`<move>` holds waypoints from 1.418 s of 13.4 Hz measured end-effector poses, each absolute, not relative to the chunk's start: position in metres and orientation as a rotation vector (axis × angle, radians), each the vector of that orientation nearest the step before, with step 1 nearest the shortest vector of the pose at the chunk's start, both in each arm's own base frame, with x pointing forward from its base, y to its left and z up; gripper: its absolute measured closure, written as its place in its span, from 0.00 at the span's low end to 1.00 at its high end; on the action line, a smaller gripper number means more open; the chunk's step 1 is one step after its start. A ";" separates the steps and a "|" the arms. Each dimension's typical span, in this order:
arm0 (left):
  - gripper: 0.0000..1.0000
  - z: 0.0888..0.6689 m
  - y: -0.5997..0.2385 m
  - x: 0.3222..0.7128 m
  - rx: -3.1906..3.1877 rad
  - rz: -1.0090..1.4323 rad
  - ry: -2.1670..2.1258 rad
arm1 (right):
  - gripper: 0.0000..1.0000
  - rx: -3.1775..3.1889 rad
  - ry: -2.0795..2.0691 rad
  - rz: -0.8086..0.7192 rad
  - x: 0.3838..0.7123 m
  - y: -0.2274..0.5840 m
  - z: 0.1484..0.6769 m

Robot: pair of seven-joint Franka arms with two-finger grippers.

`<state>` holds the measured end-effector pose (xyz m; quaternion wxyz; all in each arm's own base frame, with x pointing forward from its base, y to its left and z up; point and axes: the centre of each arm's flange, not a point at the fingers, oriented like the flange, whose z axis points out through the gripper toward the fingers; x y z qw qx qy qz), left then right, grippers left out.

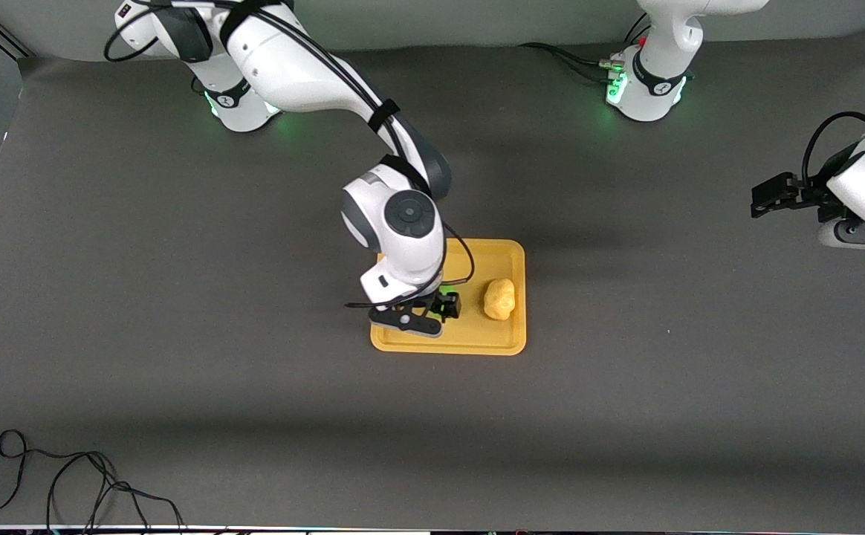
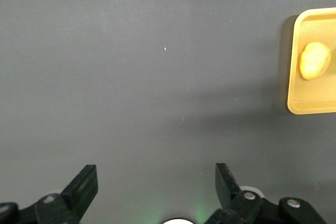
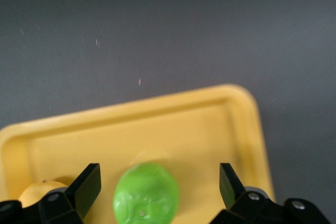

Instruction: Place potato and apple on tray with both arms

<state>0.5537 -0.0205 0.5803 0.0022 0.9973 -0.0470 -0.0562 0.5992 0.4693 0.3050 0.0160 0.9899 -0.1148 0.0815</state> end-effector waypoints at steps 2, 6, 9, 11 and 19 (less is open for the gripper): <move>0.00 0.580 -0.021 0.554 3.129 -0.176 -0.148 | 0.00 3.073 -0.301 0.251 0.624 0.428 0.341; 0.00 0.580 -0.020 0.554 3.129 -0.176 -0.147 | 0.00 3.061 -0.109 0.110 0.653 0.315 0.415; 0.00 0.580 -0.020 0.554 3.129 -0.176 -0.147 | 0.00 3.096 -0.097 0.094 0.644 0.255 0.472; 0.00 0.580 -0.020 0.554 3.129 -0.175 -0.147 | 0.00 3.128 -0.097 0.057 0.628 0.226 0.508; 0.00 0.581 -0.020 0.555 3.130 -0.172 -0.147 | 0.00 3.169 -0.197 0.049 0.539 0.056 0.577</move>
